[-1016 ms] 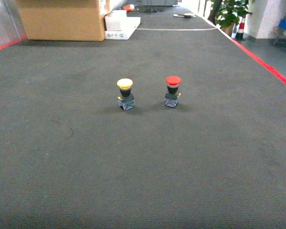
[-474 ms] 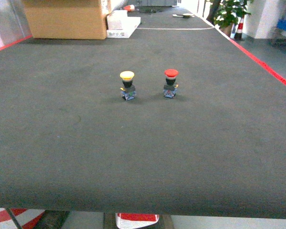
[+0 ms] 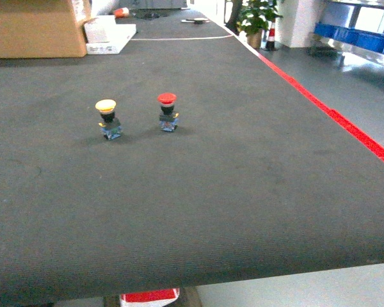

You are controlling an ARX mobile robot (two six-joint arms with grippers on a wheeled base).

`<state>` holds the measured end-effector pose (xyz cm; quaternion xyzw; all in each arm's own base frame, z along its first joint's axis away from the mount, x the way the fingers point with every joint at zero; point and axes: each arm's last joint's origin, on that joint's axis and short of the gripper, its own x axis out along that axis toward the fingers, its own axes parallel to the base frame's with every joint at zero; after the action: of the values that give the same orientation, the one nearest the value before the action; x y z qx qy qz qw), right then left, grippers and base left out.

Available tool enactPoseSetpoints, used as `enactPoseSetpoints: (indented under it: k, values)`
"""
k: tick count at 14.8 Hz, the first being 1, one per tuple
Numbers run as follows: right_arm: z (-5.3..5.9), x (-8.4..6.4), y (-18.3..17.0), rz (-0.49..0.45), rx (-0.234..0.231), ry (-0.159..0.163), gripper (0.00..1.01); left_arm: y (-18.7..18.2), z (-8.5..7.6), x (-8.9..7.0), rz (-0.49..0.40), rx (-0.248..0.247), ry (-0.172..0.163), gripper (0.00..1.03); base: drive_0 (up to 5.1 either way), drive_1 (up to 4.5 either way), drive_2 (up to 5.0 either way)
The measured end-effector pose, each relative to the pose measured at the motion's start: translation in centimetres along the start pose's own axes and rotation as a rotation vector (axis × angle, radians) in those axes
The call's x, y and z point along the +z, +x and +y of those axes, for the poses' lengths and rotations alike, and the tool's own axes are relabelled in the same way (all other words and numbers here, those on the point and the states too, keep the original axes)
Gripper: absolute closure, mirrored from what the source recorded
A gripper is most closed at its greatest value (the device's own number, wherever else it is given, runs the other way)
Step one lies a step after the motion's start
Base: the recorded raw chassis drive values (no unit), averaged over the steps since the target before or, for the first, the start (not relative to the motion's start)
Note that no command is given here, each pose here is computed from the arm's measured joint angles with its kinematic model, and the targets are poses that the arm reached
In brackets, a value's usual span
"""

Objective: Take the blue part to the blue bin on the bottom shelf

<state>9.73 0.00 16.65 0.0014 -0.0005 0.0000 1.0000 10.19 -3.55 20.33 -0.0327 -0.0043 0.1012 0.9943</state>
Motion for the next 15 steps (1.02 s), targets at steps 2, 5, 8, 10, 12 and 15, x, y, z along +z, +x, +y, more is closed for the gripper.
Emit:
enactPoseSetpoints:
  k: [2, 5, 8, 10, 12, 15]
  values:
    - [0.0, 0.0, 0.0, 0.0, 0.0, 0.0, 0.03, 0.0, 0.0, 0.0, 0.0, 0.0, 0.0, 0.59, -1.6, -1.61, -1.6]
    - [0.0, 0.0, 0.0, 0.0, 0.0, 0.0, 0.03, 0.0, 0.0, 0.0, 0.0, 0.0, 0.0, 0.59, -1.6, -1.58, -1.6]
    - [0.0, 0.0, 0.0, 0.0, 0.0, 0.0, 0.03, 0.0, 0.0, 0.0, 0.0, 0.0, 0.0, 0.59, -1.6, -1.58, -1.6]
    - [0.0, 0.0, 0.0, 0.0, 0.0, 0.0, 0.03, 0.0, 0.0, 0.0, 0.0, 0.0, 0.0, 0.59, -1.6, -1.62, -1.6]
    - [0.0, 0.0, 0.0, 0.0, 0.0, 0.0, 0.03, 0.0, 0.0, 0.0, 0.0, 0.0, 0.0, 0.59, -1.6, -1.61, -1.6]
    - [0.0, 0.0, 0.0, 0.0, 0.0, 0.0, 0.03, 0.0, 0.0, -0.01, 0.001, 0.0, 0.001, 0.59, -1.7, -1.65, -1.7]
